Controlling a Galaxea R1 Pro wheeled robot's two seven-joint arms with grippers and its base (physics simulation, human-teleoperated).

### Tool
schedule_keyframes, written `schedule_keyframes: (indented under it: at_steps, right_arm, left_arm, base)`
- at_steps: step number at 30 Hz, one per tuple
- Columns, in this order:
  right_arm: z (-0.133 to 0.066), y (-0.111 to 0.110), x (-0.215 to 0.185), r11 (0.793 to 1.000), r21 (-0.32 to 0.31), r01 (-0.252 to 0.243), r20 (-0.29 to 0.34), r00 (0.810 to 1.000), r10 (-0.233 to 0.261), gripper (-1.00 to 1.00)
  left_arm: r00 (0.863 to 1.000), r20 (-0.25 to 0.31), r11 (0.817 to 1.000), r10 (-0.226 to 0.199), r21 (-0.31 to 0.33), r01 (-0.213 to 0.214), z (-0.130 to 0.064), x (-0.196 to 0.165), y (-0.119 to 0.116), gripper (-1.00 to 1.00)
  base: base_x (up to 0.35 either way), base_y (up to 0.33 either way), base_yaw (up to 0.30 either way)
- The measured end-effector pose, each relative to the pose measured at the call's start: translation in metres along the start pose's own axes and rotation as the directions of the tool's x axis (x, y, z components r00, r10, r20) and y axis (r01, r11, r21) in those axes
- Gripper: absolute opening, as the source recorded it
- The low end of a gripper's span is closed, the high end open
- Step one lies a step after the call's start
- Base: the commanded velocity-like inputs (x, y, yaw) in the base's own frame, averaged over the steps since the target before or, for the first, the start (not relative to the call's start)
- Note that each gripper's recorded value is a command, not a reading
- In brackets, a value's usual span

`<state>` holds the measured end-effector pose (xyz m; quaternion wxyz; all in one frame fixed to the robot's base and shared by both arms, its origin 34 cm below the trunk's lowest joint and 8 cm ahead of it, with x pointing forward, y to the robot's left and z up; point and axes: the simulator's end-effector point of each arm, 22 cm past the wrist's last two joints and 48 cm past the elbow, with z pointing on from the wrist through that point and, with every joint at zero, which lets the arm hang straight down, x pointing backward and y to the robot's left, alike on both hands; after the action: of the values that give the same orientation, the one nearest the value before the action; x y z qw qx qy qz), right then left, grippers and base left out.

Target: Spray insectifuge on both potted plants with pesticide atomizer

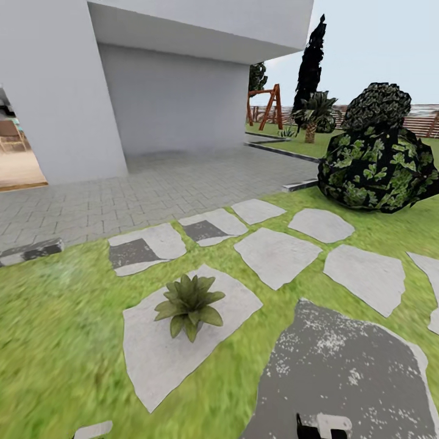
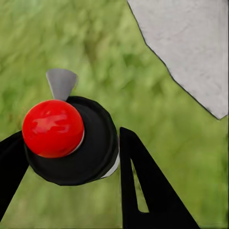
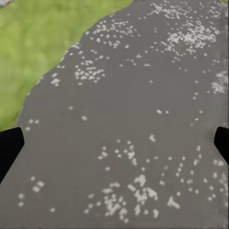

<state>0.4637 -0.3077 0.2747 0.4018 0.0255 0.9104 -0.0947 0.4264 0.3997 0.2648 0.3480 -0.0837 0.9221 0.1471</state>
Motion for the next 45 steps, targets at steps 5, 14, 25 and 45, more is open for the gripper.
schedule_keyframes:
  at_steps: [5,14,25,45]
  right_arm:
    - [0.002,-0.012,0.000,1.000,0.010,0.018,0.000,1.000,-0.018,1.00]
    - [0.001,-0.010,0.000,1.000,0.009,0.015,0.001,1.000,-0.015,1.00]
    - [0.008,0.041,-0.049,0.949,-0.177,0.261,0.167,0.958,-0.232,1.00]
    - [-0.037,0.212,-0.128,0.334,-0.684,0.649,0.477,0.744,-0.468,1.00]
  left_arm:
    - [1.000,-0.004,1.000,-0.005,0.004,0.005,-0.001,0.002,-0.005,-1.00]
    - [1.000,-0.004,1.000,-0.006,0.004,0.006,-0.001,0.002,-0.005,-1.00]
    - [0.903,0.151,0.735,0.402,0.535,-0.416,-0.016,-0.016,-0.109,-1.00]
    - [0.636,0.311,0.121,0.706,0.832,-0.541,-0.065,-0.112,-0.201,-1.00]
  base:
    - [0.003,0.000,0.000]
    - [0.100,0.136,-0.135]
    - [0.075,0.130,-0.072]
    - [0.000,0.000,0.000]
